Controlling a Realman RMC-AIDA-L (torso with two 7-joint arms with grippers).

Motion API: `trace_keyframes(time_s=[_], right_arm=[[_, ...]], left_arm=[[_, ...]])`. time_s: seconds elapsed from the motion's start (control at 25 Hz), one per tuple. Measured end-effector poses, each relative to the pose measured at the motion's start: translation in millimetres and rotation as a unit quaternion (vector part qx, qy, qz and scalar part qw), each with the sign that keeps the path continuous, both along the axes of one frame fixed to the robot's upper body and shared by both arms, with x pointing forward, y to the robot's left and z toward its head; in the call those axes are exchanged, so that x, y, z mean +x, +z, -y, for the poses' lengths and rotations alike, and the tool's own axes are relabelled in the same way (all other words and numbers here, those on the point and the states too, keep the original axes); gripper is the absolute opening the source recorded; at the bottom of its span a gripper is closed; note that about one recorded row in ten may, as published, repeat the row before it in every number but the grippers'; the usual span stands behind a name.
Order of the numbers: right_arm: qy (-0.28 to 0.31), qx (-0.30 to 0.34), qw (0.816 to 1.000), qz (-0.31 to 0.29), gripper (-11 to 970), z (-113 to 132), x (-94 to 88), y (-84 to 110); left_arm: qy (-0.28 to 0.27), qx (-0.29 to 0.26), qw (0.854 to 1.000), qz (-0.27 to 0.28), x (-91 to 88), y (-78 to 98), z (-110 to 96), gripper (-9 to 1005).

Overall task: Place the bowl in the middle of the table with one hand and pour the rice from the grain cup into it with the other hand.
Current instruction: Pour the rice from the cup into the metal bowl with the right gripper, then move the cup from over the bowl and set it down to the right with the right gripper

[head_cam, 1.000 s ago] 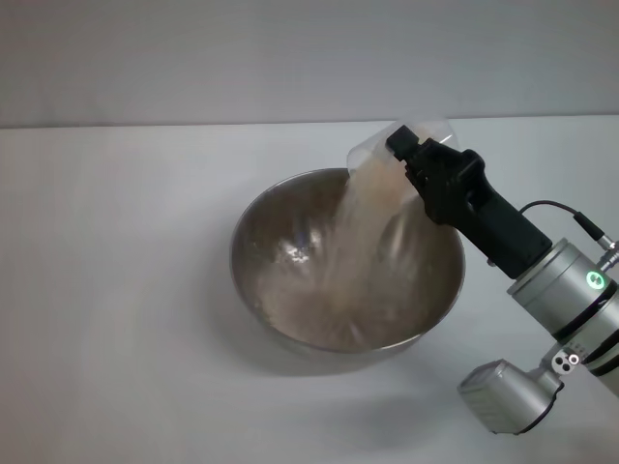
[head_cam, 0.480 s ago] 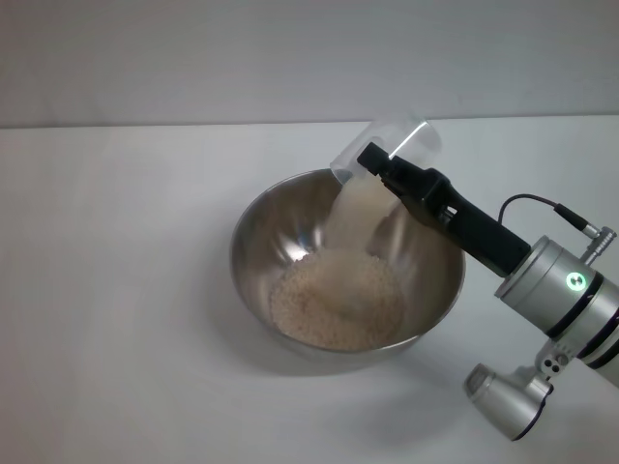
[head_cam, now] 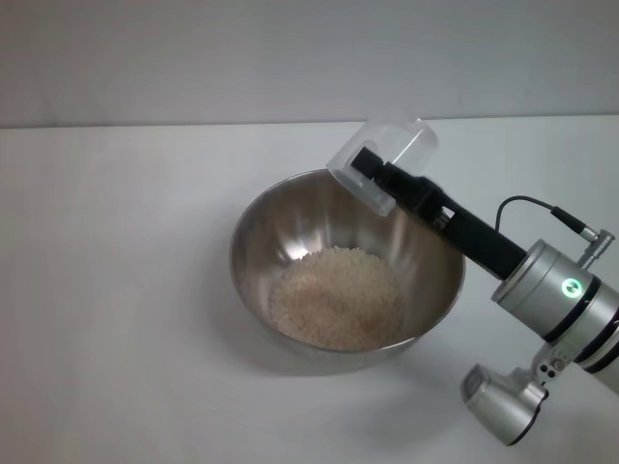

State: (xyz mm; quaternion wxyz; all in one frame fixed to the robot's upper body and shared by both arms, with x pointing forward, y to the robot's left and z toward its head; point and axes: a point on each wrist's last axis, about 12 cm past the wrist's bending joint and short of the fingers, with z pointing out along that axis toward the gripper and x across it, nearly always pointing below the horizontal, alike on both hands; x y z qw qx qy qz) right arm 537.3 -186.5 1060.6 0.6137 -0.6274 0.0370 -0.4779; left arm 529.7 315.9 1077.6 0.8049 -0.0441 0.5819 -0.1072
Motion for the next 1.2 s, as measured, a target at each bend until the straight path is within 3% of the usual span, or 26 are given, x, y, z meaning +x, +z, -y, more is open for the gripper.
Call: trace_keyframes(time_s=[0.16, 0.32, 0.52, 0.64, 0.8, 0.88, 1.2], right_arm=[[0.000, 0.133, 0.989, -0.058, 12, -5, -9.0, 7.6], [0.015, 0.326, 0.939, -0.110, 13, 0, -23.7, 21.8], [0.044, 0.527, 0.833, -0.164, 14, 20, -39.8, 30.8], [0.044, 0.628, 0.754, -0.185, 14, 35, -43.7, 30.2], [0.027, 0.712, 0.671, -0.204, 14, 50, -46.1, 21.5], [0.014, 0.737, 0.640, -0.216, 13, 53, -47.2, 15.6], [-0.048, 0.767, 0.575, -0.281, 13, 53, -41.9, -8.4]], left_arm=[[0.000, 0.000, 1.000, 0.001, 0.4, 0.3, 0, 688], [0.000, 0.000, 1.000, 0.001, 0.0, 0.2, 0, 688], [0.000, -0.001, 1.000, 0.002, -0.1, 0.3, 0, 688], [0.000, -0.001, 1.000, 0.002, -0.1, 0.3, 1, 688], [0.000, -0.001, 1.000, 0.004, -0.3, 0.9, 1, 688], [0.001, -0.002, 1.000, 0.004, -1.1, 1.1, 0, 688], [-0.002, -0.002, 1.000, 0.008, -2.0, 1.7, 1, 688]])
